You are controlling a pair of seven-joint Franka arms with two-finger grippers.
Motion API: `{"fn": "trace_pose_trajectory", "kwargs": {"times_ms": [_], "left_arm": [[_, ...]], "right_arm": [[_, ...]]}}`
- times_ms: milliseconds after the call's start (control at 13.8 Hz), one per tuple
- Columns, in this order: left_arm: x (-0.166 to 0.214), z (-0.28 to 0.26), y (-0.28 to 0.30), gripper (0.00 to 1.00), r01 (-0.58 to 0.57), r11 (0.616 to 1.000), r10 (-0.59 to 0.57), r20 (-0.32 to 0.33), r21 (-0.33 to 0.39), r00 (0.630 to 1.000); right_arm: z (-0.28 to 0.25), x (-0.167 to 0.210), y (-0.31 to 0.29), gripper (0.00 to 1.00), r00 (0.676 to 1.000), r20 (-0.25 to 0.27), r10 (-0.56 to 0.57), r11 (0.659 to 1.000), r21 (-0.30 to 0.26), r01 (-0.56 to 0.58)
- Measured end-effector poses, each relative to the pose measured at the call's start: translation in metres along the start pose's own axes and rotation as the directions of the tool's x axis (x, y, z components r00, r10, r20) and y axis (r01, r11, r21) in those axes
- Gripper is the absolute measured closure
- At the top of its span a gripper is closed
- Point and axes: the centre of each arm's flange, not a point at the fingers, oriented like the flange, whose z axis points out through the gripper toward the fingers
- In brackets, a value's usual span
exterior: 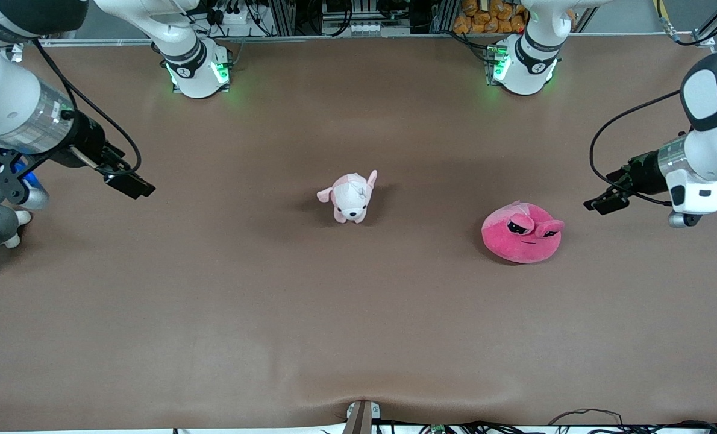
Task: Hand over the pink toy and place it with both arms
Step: 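Move the left gripper over the pink plush while the right gripper advances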
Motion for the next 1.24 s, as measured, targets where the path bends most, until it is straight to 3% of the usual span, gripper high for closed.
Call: {"fn": "trace_pose_trajectory", "kwargs": {"times_ms": [218,363,726,944,1090,1235], "left_arm": [[0.016,0.019,0.002,0.00,0.174,0.985,-0.173,0.010,-0.015,0.985],[0.021,0.036,0.010,0.00,0.323,0.946,-0.322,0.008,-0.017,0.947],[0.022,0.060,0.036,0.00,0.549,0.836,-0.549,0.011,-0.016,0.836],[0.017,0.060,0.048,0.00,0.629,0.777,-0.626,0.068,-0.027,0.777],[0.016,0.062,0.051,0.00,0.656,0.754,-0.648,0.123,-0.030,0.751],[0.018,0.069,0.051,0.00,0.667,0.745,-0.659,0.138,-0.020,0.740]], "right_arm": [[0.001,-0.011,-0.004,0.00,0.985,0.086,0.150,0.988,0.018,-0.152],[0.001,-0.021,-0.010,0.00,0.964,0.122,0.237,0.970,0.015,-0.241],[0.002,-0.043,-0.024,0.00,0.943,0.127,0.306,0.950,0.025,-0.311],[0.003,-0.052,-0.030,0.00,0.934,0.127,0.335,0.940,0.029,-0.341],[0.002,-0.051,-0.029,0.00,0.932,0.127,0.340,0.938,0.029,-0.346],[0.002,-0.051,-0.029,0.00,0.931,0.127,0.342,0.937,0.030,-0.348]]}}
